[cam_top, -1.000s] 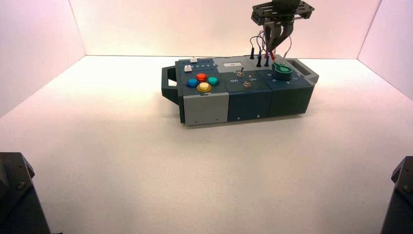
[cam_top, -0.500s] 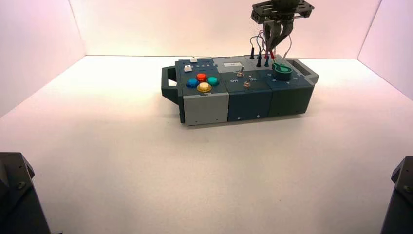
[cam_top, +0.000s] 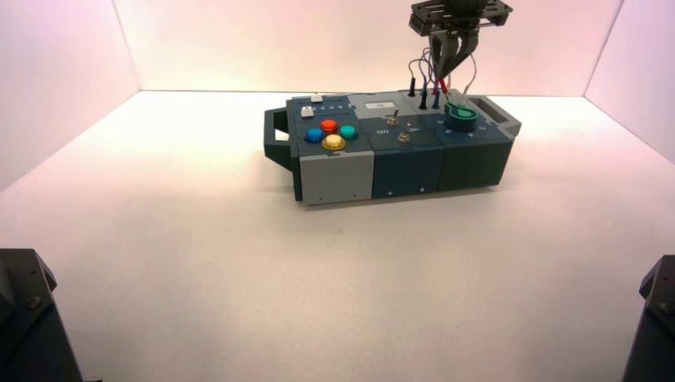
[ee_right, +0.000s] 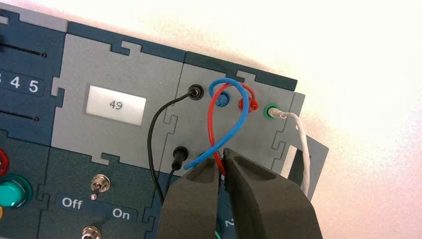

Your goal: Insert the red wire.

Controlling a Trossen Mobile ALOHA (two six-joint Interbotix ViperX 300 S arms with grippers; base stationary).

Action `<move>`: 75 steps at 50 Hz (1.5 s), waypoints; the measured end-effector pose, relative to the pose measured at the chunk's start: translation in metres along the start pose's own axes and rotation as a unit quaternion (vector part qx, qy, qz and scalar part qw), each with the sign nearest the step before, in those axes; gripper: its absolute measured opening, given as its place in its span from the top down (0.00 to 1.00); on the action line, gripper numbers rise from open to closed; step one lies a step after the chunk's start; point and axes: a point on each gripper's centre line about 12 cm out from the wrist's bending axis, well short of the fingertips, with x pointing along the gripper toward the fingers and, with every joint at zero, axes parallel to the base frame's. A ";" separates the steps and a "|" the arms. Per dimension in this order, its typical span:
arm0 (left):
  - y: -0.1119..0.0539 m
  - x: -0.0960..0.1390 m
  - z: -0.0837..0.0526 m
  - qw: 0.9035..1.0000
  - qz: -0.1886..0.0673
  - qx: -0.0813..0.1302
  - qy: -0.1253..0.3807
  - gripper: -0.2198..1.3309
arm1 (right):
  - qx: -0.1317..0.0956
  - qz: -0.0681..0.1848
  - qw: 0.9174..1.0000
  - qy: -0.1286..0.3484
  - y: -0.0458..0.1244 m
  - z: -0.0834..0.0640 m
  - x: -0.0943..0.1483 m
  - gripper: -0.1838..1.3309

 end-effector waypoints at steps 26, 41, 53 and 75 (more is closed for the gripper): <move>0.000 0.000 0.000 1.000 -0.001 0.000 -0.001 0.50 | 0.000 0.001 1.000 0.008 0.000 -0.002 0.004 0.93; 0.000 0.000 0.000 1.000 -0.001 0.000 -0.001 0.50 | -0.002 0.002 1.000 0.010 0.001 -0.003 0.005 0.93; 0.000 0.000 0.000 1.000 -0.001 0.000 -0.001 0.50 | -0.001 0.002 1.000 0.013 0.001 -0.004 0.007 0.94; 0.000 0.000 0.000 1.000 -0.001 0.000 -0.001 0.50 | -0.008 0.000 1.000 0.029 0.003 -0.008 0.007 0.93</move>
